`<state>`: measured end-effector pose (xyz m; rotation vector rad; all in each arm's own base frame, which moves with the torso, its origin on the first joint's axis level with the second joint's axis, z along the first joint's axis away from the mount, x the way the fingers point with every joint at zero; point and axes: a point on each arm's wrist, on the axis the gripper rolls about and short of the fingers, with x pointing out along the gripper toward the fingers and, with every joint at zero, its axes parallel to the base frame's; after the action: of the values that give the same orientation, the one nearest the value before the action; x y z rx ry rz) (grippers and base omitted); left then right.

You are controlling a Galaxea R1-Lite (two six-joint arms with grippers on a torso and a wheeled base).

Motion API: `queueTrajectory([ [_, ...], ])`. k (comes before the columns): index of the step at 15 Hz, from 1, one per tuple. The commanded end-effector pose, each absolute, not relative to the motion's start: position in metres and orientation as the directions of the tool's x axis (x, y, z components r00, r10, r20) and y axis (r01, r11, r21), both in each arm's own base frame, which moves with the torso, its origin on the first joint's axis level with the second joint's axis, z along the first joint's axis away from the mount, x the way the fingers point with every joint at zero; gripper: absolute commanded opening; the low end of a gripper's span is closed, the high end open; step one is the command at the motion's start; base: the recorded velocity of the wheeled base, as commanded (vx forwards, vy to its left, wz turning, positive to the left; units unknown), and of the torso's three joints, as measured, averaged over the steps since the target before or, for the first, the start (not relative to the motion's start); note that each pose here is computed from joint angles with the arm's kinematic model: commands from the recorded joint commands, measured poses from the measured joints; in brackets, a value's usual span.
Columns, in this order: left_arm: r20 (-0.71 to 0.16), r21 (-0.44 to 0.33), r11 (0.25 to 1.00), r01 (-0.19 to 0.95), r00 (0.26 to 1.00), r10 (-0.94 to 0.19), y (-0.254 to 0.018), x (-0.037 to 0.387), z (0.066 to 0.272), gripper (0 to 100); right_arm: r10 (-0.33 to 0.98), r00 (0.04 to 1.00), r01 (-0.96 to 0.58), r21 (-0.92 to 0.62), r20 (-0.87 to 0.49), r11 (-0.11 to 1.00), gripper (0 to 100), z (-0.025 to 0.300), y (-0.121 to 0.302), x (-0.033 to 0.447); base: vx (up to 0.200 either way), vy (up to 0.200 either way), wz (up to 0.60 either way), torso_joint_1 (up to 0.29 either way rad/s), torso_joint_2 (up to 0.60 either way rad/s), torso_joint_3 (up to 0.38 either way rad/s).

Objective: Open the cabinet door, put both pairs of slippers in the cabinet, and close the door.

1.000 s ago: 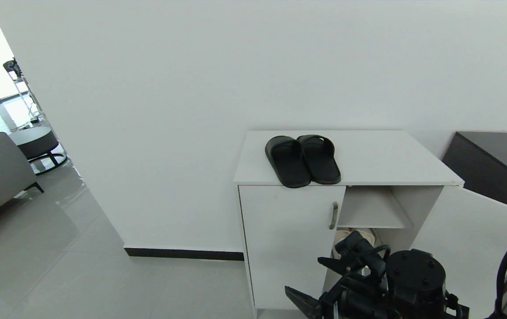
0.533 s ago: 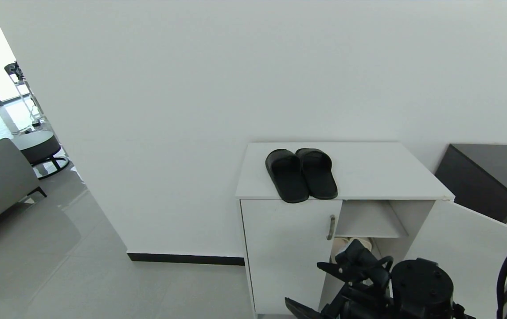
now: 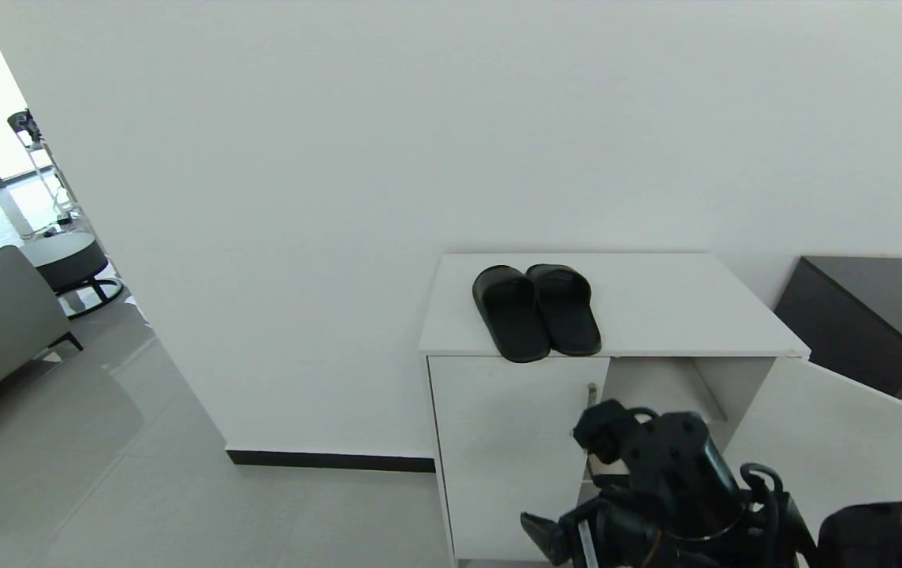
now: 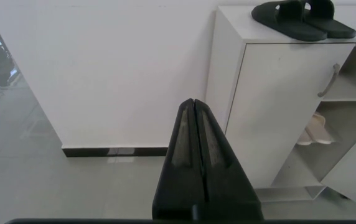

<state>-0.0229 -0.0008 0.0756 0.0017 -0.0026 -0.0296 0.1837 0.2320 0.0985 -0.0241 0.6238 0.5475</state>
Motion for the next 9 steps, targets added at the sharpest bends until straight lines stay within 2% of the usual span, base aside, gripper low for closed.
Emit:
queueTrajectory([
  [1, 0.002, 0.002, 1.000, 0.029, 1.000, -0.029, -0.001, -0.023, 0.076, 0, 0.324, 0.845, -0.269, 0.185, -0.425, 0.945, 100, 0.159, 0.253, 0.194, 0.000, 0.000, 0.00, 0.000, 0.00, 0.000],
  [2, 0.002, 0.002, 1.000, 0.029, 1.000, -0.029, -0.001, -0.023, 0.076, 0, 0.256, 0.882, -0.206, 0.167, -0.396, 0.964, 100, 0.155, 0.256, 0.201, 0.000, 0.000, 0.00, 0.000, 0.00, 0.000],
  [7, 0.002, 0.002, 1.000, 0.031, 1.000, -0.031, -0.001, -0.023, 0.076, 0, 0.199, 0.947, -0.190, 0.059, -0.253, 0.980, 100, 0.131, 0.254, 0.223, 0.000, 0.000, 0.00, 0.000, 0.00, 0.000],
  [9, 0.002, 0.000, 1.000, 0.029, 1.000, -0.029, -0.001, -0.023, 0.076, 0, 0.170, 0.950, -0.164, 0.048, -0.261, 0.985, 100, 0.123, 0.254, 0.236, 0.000, 0.000, 0.00, 0.000, 0.00, 0.000],
])
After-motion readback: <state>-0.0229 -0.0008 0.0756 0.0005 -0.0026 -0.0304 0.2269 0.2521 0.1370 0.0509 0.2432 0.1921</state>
